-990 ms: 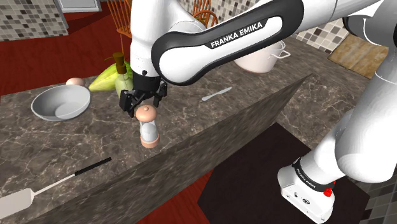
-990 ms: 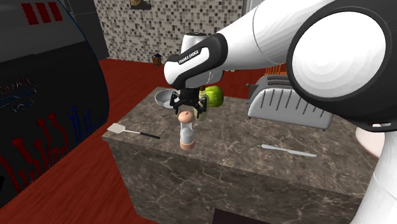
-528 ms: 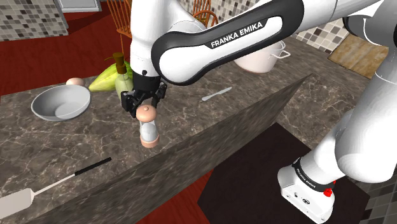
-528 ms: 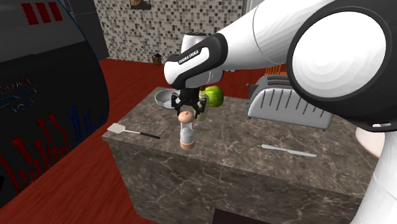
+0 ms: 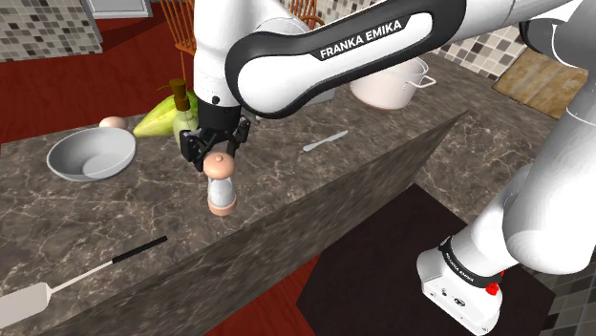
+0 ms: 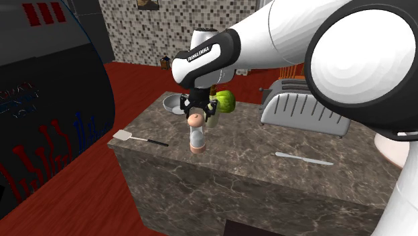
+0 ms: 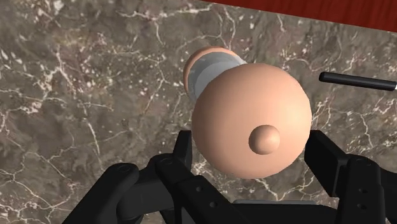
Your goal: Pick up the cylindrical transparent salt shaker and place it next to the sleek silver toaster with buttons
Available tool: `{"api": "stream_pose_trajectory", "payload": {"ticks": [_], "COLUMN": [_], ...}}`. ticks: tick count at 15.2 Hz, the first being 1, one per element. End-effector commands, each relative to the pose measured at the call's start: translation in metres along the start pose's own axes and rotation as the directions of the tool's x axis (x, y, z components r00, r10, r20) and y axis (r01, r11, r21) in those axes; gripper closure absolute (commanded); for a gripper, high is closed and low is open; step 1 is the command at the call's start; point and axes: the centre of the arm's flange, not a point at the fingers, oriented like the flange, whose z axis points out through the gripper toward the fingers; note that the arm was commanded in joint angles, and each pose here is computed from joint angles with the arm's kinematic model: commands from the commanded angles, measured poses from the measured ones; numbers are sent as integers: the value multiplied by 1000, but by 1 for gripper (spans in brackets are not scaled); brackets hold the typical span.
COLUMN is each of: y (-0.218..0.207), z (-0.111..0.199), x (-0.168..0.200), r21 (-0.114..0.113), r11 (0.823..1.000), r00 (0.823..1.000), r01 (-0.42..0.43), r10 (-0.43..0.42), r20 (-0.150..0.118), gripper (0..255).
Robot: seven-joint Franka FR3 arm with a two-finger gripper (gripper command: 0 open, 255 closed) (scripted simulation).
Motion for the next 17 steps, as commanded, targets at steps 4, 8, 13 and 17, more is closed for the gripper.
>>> {"api": "stream_pose_trajectory", "payload": {"ticks": [4, 8, 13, 17], "y": [-3, -6, -10, -13], "z": [-26, -46, -72, -93], "x": [2, 4, 6, 8], "r21": [0, 0, 0, 0], "r11": [1000, 1000, 1000, 1000], "r00": [1000, 1000, 1000, 1000], "r01": [0, 0, 0, 0], "r10": [0, 0, 0, 0], "r20": [0, 0, 0, 0], "gripper": [255, 255, 255, 255]}}
